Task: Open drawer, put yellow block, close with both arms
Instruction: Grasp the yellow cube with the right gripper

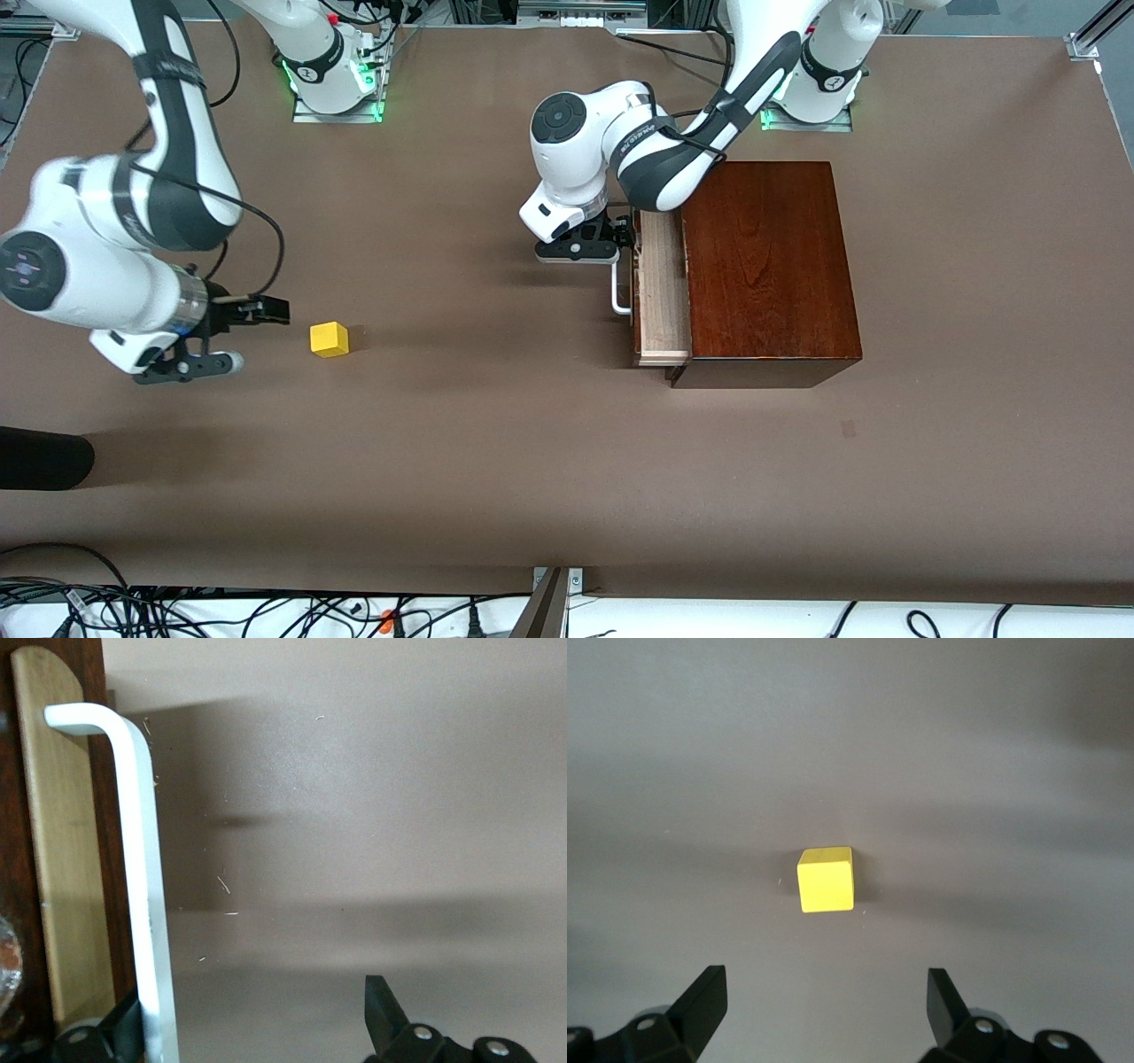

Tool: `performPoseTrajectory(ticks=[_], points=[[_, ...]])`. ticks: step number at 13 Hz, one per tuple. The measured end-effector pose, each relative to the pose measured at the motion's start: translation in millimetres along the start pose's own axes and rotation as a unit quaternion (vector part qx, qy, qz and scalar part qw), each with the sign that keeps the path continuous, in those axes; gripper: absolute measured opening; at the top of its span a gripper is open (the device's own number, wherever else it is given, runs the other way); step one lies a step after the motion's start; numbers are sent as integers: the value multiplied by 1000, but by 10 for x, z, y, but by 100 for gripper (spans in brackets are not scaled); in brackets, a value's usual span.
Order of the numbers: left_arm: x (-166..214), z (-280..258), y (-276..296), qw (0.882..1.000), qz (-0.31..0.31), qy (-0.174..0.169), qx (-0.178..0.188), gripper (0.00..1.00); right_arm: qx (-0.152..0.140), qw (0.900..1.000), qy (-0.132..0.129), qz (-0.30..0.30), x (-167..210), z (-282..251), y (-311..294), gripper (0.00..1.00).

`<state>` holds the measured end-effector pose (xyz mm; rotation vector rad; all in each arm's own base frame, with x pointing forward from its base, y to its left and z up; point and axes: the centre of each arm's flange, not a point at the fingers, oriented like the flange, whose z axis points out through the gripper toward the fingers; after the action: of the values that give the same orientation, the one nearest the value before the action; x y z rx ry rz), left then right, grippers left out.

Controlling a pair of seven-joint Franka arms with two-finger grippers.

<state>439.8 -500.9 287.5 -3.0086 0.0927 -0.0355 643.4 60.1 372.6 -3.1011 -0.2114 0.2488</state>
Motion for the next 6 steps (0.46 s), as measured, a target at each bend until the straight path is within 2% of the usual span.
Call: performPoseTrajectory(ticks=[6], points=[[-24,18,33,1000,8,2,9,100,-12,999,25,-16,65,1053,-208,100]])
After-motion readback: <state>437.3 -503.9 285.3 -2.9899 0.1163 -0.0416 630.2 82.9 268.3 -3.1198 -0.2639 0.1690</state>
